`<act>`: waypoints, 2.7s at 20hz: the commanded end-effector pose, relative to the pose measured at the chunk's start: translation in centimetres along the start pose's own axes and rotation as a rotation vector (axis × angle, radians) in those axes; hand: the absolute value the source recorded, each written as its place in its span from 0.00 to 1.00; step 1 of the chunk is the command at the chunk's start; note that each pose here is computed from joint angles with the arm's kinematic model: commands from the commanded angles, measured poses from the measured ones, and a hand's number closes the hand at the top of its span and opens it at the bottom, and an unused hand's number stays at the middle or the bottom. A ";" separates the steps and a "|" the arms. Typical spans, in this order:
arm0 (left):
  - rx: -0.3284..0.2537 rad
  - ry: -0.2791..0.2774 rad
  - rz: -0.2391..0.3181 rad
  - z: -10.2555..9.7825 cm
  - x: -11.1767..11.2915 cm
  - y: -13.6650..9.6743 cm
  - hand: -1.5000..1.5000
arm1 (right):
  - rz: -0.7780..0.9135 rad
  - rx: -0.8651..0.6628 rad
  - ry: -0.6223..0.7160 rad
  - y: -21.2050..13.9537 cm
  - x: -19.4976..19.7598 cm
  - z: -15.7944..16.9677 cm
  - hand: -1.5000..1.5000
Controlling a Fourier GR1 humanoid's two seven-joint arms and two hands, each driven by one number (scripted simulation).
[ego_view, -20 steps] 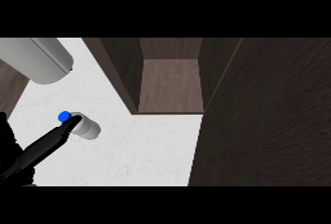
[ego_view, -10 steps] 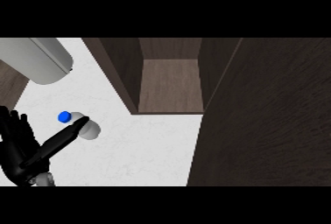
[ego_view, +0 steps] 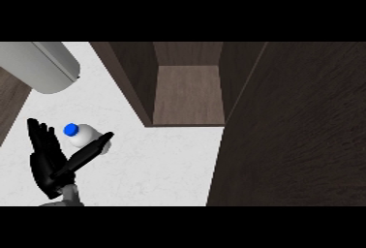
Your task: Pick up the bottled water, place it into the cabinet and close the cabinet
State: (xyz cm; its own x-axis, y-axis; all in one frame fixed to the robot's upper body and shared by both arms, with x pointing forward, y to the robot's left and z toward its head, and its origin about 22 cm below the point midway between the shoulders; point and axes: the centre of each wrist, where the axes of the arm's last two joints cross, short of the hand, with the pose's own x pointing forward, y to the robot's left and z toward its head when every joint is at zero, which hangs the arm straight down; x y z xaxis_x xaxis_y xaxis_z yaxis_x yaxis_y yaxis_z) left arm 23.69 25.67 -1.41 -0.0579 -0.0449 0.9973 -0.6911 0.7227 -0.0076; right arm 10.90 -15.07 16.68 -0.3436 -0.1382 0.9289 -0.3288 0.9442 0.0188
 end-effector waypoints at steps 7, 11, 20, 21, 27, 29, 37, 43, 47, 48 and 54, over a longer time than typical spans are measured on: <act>-0.001 0.031 0.025 0.3 -3.9 -1.1 0.00 | 0.061 -0.047 -0.054 -0.6 3.9 2.2 0.00; 0.024 0.047 0.012 -0.4 -7.3 -1.2 0.00 | 0.037 -0.029 -0.072 -0.5 2.4 1.7 0.00; 0.049 0.025 0.021 -1.6 -9.5 0.4 0.00 | 0.088 -0.018 -0.073 -1.1 2.7 1.5 0.00; 0.040 0.036 0.019 -1.5 -10.1 -2.0 0.00 | 0.054 0.002 -0.055 -0.6 2.1 2.0 0.00; 0.078 0.045 0.039 0.6 -12.8 0.3 0.00 | 0.051 -0.029 -0.069 1.3 2.1 1.1 0.00; 0.052 0.038 0.063 -0.6 -11.8 0.6 0.00 | 0.045 0.003 -0.049 -0.3 4.2 2.7 0.00; 0.027 -0.010 0.154 0.4 -13.3 -0.8 0.00 | 0.051 -0.015 -0.043 -0.6 2.4 1.8 0.00; 0.025 -0.018 0.209 0.3 -14.5 0.9 1.00 | 0.066 -0.024 -0.041 -0.6 2.2 1.5 0.00; 0.018 -0.038 0.242 0.1 -14.1 -0.5 1.00 | 0.040 -0.028 -0.050 -0.1 2.2 1.5 0.00; 0.013 -0.021 0.253 -0.8 -12.9 -1.1 1.00 | 0.047 -0.037 -0.063 0.0 2.5 1.5 0.00; -0.480 0.066 0.301 3.0 -14.3 -1.7 1.00 | 0.073 -0.005 -0.052 -0.6 0.4 0.5 0.00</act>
State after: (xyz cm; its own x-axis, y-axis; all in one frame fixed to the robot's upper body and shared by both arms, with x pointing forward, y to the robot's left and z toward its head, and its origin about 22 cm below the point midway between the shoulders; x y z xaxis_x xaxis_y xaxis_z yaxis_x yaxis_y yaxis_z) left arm 24.26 24.58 -15.25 -0.2034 0.1889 0.9607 -0.4688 0.8426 -0.2649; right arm 10.66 -15.39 16.06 -0.3628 -0.1030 0.9262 -0.3093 0.9508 -0.0155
